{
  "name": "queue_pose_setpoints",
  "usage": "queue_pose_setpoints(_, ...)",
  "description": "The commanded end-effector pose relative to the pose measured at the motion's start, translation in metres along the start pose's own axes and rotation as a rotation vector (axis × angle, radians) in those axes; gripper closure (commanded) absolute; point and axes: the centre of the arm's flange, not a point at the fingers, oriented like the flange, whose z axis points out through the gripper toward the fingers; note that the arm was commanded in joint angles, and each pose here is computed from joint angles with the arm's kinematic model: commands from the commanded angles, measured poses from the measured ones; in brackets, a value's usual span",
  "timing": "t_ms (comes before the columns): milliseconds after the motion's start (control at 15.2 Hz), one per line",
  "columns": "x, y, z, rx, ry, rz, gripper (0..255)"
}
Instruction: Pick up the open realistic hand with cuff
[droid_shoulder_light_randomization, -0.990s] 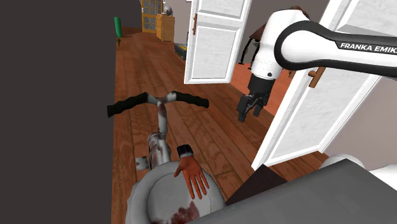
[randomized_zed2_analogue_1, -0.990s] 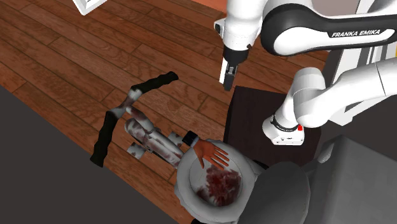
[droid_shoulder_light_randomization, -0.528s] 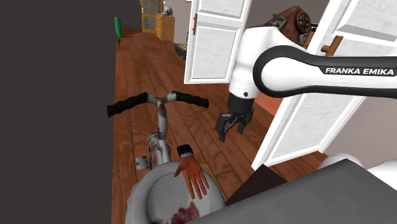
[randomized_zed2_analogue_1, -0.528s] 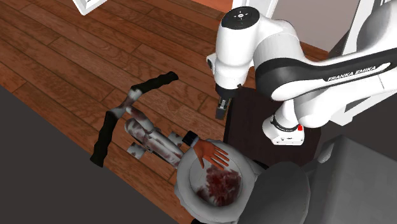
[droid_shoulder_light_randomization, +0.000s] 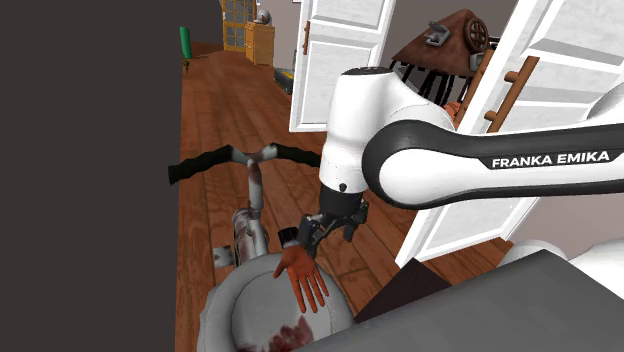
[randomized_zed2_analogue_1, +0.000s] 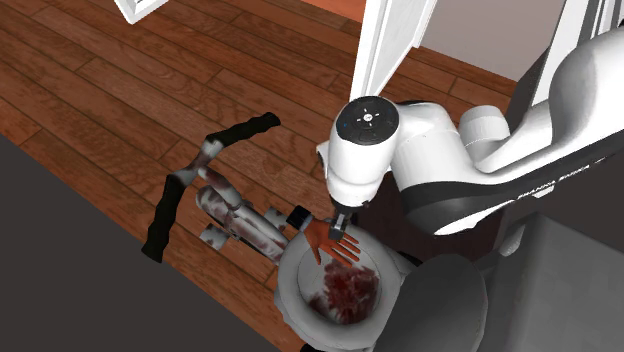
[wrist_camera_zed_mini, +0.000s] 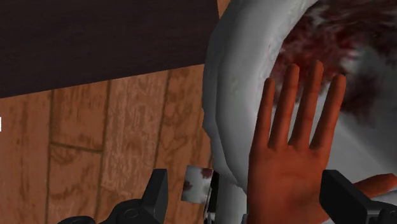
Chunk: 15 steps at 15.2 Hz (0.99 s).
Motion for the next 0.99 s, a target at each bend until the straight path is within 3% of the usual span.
queue_pose_setpoints(0, -0.001, -0.026, 0.012, -0.006, 0.001, 0.016, 0)
queue_pose_setpoints(132, -0.003, -0.051, 0.023, -0.013, 0.002, 0.031, 0)
queue_pose_setpoints(792, -0.003, -0.053, 0.064, -0.013, 0.002, 0.031, 0)
queue_pose_setpoints(858, -0.003, -0.053, 0.064, -0.013, 0.002, 0.031, 255)
queue_pose_setpoints(924, -0.003, -0.053, 0.064, -0.013, 0.002, 0.031, 255)
